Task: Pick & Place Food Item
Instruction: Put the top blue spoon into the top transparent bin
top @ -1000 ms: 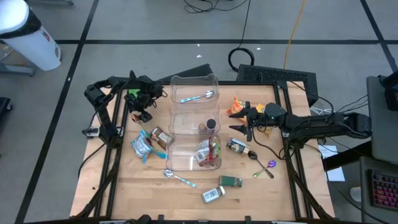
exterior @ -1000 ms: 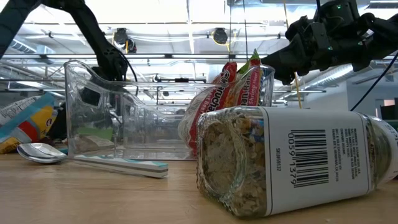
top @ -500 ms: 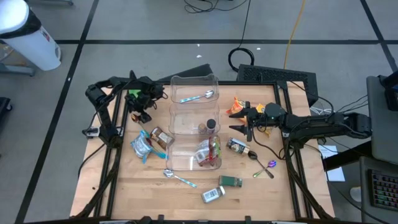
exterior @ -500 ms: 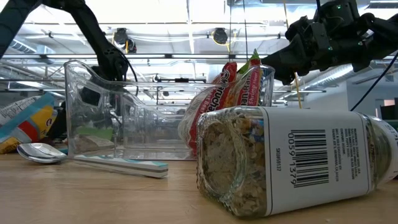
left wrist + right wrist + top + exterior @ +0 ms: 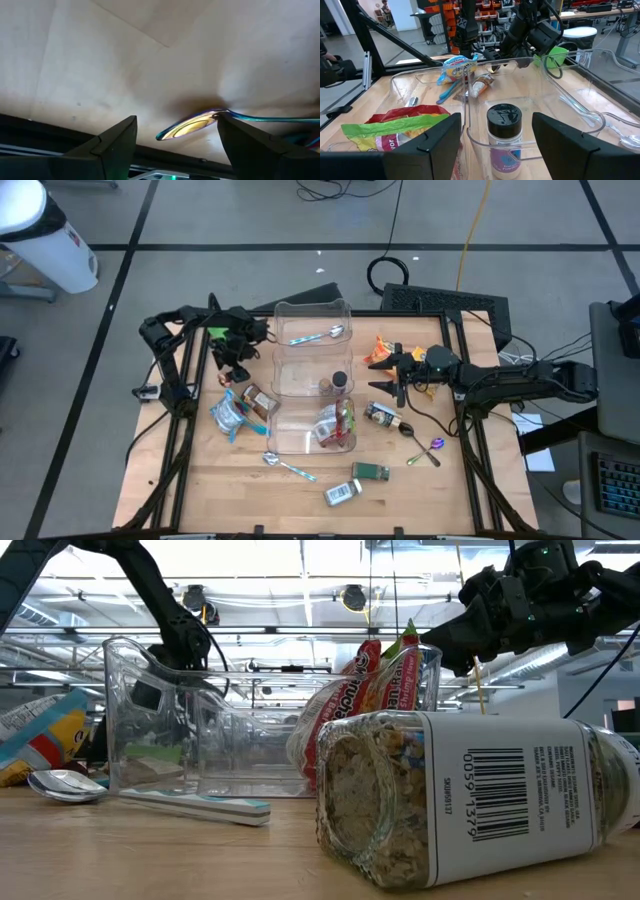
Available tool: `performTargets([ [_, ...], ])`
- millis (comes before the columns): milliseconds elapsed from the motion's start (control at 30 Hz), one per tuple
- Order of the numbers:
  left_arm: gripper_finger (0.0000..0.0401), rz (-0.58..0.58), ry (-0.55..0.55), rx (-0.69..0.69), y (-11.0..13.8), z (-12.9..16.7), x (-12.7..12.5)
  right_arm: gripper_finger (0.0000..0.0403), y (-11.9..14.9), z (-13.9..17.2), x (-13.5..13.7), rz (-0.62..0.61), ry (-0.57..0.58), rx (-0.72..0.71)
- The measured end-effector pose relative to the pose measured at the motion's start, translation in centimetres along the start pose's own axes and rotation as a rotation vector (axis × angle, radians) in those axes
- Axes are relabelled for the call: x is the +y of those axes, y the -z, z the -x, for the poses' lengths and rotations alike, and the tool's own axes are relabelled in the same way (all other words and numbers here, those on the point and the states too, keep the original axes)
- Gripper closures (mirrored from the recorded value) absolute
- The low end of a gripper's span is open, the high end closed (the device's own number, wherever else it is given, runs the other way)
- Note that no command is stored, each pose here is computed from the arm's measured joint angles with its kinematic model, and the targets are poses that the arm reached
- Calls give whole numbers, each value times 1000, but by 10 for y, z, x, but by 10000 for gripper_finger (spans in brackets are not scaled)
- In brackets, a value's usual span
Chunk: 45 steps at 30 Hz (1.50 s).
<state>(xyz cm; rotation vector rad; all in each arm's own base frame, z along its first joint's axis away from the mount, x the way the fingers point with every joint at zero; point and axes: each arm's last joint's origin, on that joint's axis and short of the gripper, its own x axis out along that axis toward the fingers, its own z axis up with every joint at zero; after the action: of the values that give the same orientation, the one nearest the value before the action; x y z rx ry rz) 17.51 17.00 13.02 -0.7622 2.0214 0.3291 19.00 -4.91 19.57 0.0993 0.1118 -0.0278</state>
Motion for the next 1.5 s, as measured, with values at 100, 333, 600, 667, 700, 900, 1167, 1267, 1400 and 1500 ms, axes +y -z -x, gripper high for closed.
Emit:
performTargets([
  [100,138,5,2,4,0,0,0,163,0,0,0,0,0,0],
  [333,239,12,4,23,2,0,0,163,0,0,0,0,0,0],
  [600,362,-20,5,24,2,0,0,163,0,0,0,0,0,0],
  [667,389,-27,6,24,2,0,0,163,0,0,0,0,0,0],
  [700,394,-36,5,23,2,0,0,163,0,0,0,0,0,0],
  [900,397,-77,-1,41,4,0,0,163,0,0,0,0,0,0],
  [1167,399,-66,-69,142,13,19,1,163,0,0,0,3,0,0],
  [1267,399,-53,-80,117,11,33,2,163,0,0,0,3,0,0],
  [1400,397,-51,-87,66,8,49,2,163,0,0,0,3,0,0],
  [1500,391,-25,-91,46,7,54,2,163,0,0,0,1,0,0],
])
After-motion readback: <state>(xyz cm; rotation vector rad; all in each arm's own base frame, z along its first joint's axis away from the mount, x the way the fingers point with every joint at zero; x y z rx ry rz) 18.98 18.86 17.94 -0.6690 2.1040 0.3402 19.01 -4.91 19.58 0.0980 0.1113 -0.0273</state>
